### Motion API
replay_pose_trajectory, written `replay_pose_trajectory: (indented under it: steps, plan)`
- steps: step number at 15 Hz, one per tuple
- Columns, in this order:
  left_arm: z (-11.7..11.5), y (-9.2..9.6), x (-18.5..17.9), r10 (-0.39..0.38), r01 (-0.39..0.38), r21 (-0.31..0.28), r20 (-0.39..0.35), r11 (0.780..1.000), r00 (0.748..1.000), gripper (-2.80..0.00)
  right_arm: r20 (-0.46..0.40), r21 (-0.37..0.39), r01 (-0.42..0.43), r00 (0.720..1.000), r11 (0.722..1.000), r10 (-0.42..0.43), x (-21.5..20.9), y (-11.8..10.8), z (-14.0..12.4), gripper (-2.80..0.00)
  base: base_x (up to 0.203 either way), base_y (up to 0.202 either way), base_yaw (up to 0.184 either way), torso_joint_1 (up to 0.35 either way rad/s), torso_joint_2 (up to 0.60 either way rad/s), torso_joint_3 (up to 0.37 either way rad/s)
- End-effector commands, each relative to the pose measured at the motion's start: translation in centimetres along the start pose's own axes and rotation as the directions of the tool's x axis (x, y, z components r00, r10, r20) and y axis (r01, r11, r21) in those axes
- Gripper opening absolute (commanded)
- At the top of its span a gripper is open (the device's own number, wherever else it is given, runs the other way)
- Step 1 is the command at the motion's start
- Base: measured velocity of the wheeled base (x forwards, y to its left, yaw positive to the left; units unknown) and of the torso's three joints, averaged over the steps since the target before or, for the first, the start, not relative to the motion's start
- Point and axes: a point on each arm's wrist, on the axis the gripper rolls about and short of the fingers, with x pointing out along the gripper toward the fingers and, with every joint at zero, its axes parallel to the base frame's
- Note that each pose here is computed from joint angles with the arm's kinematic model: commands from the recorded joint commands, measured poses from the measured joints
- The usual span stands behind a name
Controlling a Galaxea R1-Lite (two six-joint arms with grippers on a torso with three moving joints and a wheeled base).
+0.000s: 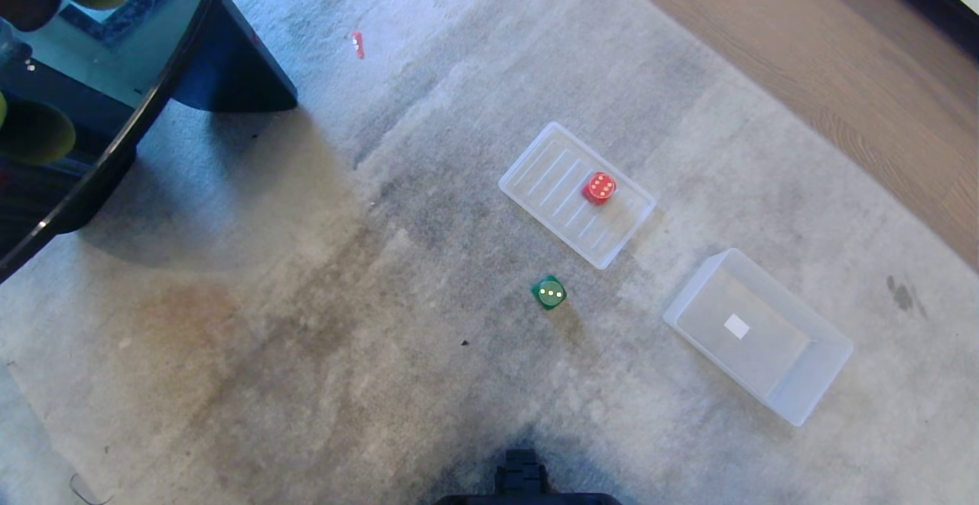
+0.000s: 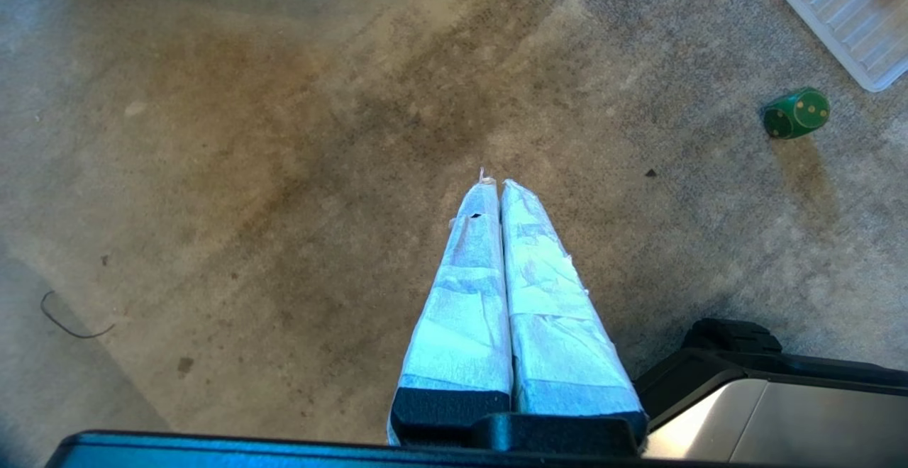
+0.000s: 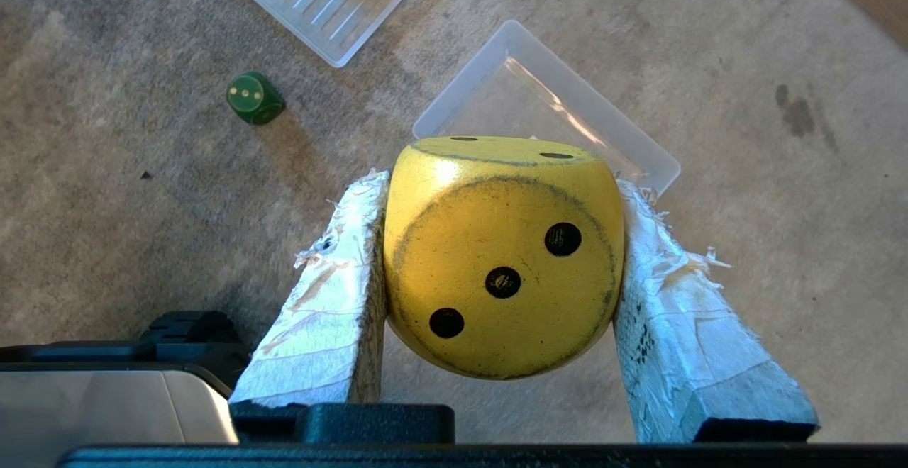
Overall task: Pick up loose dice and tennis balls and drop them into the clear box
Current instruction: Put the toys in the box
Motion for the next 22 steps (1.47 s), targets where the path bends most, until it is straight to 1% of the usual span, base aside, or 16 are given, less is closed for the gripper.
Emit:
replay_pose_trajectory:
  steps: [1,8,12,22]
  plan:
    - [0.01,0.00,0.00,0.001,-0.001,-0.001,0.001,1.000,1.000,-2.80,-0.033,0.000,-0.001,0.999,1.000,0.001,0.20,0.02,-0.90,-2.80,0.000,0.000,0.000,0.000,0.00,0.000]
    - [-0.01,0.00,0.00,0.000,0.000,0.002,-0.001,1.000,1.000,-2.80,-0.033,0.000,-0.001,0.999,1.000,0.001,0.20,0.02,-0.90,-2.80,0.000,0.000,0.000,0.000,0.00,0.000]
    - [0.01,0.00,0.00,0.002,-0.002,-0.006,0.001,1.000,1.000,-2.80,-0.033,-0.001,-0.002,0.999,1.000,0.001,0.20,0.02,-0.90,-2.80,0.000,0.000,0.000,0.001,0.00,-0.015]
    - [0.01,0.01,0.00,0.006,-0.006,-0.006,0.001,1.000,1.000,-2.80,-0.033,0.000,-0.001,0.999,1.000,0.001,0.20,0.02,-0.90,-2.80,0.000,0.000,0.000,0.002,0.00,-0.182]
